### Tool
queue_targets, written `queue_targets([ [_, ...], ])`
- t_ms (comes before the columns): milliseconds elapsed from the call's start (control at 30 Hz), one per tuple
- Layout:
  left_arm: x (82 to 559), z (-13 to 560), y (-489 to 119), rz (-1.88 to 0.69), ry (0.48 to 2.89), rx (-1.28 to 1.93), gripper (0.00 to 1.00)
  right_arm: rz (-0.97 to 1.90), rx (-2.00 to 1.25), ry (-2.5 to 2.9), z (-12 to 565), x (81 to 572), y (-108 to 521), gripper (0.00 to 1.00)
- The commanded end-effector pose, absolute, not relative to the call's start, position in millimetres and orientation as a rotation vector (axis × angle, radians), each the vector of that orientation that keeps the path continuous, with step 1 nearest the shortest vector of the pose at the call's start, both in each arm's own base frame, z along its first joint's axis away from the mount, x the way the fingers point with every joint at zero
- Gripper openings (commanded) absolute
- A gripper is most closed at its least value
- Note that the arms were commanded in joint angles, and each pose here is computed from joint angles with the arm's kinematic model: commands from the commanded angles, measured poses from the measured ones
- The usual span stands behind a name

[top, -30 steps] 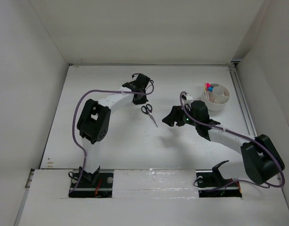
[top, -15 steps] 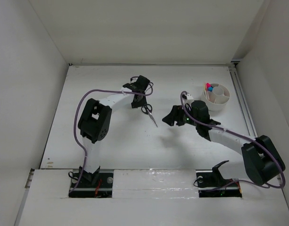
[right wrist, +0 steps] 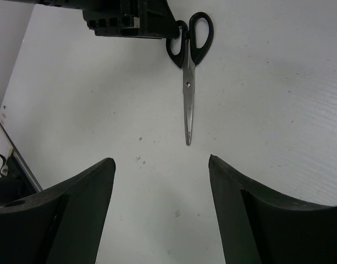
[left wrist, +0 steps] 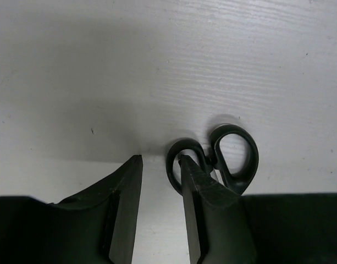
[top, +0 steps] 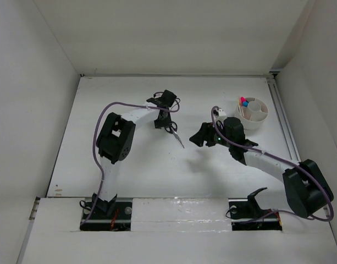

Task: Sort the stationery into containers
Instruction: Pick up the scissors from the center of the board.

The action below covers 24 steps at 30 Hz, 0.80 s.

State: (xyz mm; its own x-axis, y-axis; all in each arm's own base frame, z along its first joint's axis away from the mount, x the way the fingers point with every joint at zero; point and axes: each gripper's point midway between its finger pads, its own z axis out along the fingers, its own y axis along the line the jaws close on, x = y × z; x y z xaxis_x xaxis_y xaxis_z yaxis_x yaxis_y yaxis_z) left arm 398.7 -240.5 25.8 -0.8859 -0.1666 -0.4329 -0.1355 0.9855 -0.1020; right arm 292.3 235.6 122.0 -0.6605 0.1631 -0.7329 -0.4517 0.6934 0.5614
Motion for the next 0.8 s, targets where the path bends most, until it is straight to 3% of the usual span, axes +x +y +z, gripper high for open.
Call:
queue_targets([
  [0, 390.8, 8.8, -231.8, -0.009, 2.738, -0.221, 0.29, 0.974, -0.229, 2.007, 146.3, 300.8, 239.5, 0.74],
  [133, 389.6, -3.8, -224.3, 0.067, 2.757, -0.221, 0.01, 0.988, -0.235, 2.007, 146.9, 300.1, 239.0, 0.74],
  [300, 394.6, 1.5, -226.1, 0.052, 2.737, -0.176, 0.00, 1.018, -0.251, 1.989, 151.5, 300.1, 238.7, 0.74],
  [533, 388.0, 131.1, -277.7, -0.538, 2.335, 0.081, 0.00, 1.115, -0.484, 1.899, 157.4, 287.8, 254.4, 0.74],
  [767, 349.7, 164.5, -322.3, -0.528, 2.217, 0.317, 0.00, 1.088, -0.479, 1.917, 154.2, 310.1, 258.3, 0.74],
])
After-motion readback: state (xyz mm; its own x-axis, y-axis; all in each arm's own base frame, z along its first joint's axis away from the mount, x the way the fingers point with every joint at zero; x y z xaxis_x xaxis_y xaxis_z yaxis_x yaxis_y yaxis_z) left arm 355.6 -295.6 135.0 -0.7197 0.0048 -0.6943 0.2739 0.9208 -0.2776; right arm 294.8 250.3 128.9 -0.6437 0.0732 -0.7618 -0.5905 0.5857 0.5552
